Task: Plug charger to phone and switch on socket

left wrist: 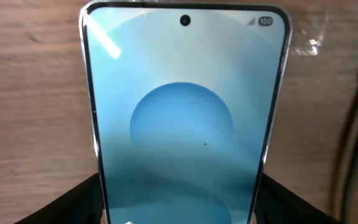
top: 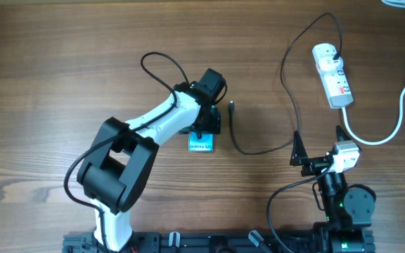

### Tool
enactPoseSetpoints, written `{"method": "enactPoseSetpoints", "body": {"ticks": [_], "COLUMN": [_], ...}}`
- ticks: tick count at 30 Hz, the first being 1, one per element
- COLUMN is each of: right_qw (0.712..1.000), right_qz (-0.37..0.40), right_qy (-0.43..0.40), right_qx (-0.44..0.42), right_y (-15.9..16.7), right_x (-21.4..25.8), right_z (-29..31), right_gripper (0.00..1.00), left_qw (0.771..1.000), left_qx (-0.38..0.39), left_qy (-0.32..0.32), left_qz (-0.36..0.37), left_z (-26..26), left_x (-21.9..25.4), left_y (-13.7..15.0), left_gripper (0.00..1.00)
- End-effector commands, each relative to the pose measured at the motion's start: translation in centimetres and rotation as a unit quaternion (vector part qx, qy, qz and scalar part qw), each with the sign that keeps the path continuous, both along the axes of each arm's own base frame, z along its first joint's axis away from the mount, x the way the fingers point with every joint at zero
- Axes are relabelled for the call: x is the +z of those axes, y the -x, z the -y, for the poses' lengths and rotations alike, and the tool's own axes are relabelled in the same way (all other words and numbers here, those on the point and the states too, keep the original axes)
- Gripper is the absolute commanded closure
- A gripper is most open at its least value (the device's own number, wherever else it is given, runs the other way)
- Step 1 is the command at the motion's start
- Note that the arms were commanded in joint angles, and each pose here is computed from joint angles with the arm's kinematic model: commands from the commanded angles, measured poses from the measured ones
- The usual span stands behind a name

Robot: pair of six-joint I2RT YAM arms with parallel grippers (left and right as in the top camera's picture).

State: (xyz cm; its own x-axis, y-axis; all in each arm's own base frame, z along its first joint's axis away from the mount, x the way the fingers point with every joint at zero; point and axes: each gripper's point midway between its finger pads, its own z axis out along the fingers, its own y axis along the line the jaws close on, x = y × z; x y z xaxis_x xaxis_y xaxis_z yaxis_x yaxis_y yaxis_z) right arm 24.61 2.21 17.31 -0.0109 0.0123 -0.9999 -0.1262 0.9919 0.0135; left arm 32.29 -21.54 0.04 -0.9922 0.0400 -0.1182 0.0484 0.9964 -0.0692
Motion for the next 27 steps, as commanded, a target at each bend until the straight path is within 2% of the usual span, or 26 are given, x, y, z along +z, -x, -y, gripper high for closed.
{"method": "enactPoseSetpoints", "body": {"ticks": [1,3,4,6,17,27], "right_qw": [1.0,1.0,1.0,1.0,1.0,1.0], "right_qz": [0.004,0.004,0.004,0.004,0.004,0.004], "right_qy": [0.006,0.006,0.006,0.006,0.006,0.006], "right_qx": [-0.01,-0.01,-0.01,-0.01,-0.01,-0.01], "right_y": [0.0,0.0,0.0,0.0,0.0,0.0], "right_x": [0.1,0.1,0.1,0.1,0.1,0.1], "right_z": [0.4,0.4,0.4,0.4,0.4,0.4], "right_gripper": [0.0,0.0,0.0,0.0,0.0,0.0], "left_qw": [0.999,0.999,0.999,0.999,0.999,0.998], "left_qx": [0.006,0.007,0.007,0.007,0.004,0.002], "left_qy": [-0.029,-0.026,-0.024,-0.02,-0.02,-0.063], "left_qz": [0.013,0.017,0.021,0.027,0.04,-0.025], "left_z": [-1.4,-1.3,-1.2,-1.0,-0.9,-2.4], "left_x": [-0.4,-0.3,-0.3,-0.3,-0.2,-3.7], "left_y": [0.0,-0.2,-0.4,-0.7,-1.2,1.1], "left_gripper": [0.27,0.18,0.06,0.01,0.0,0.02]}}
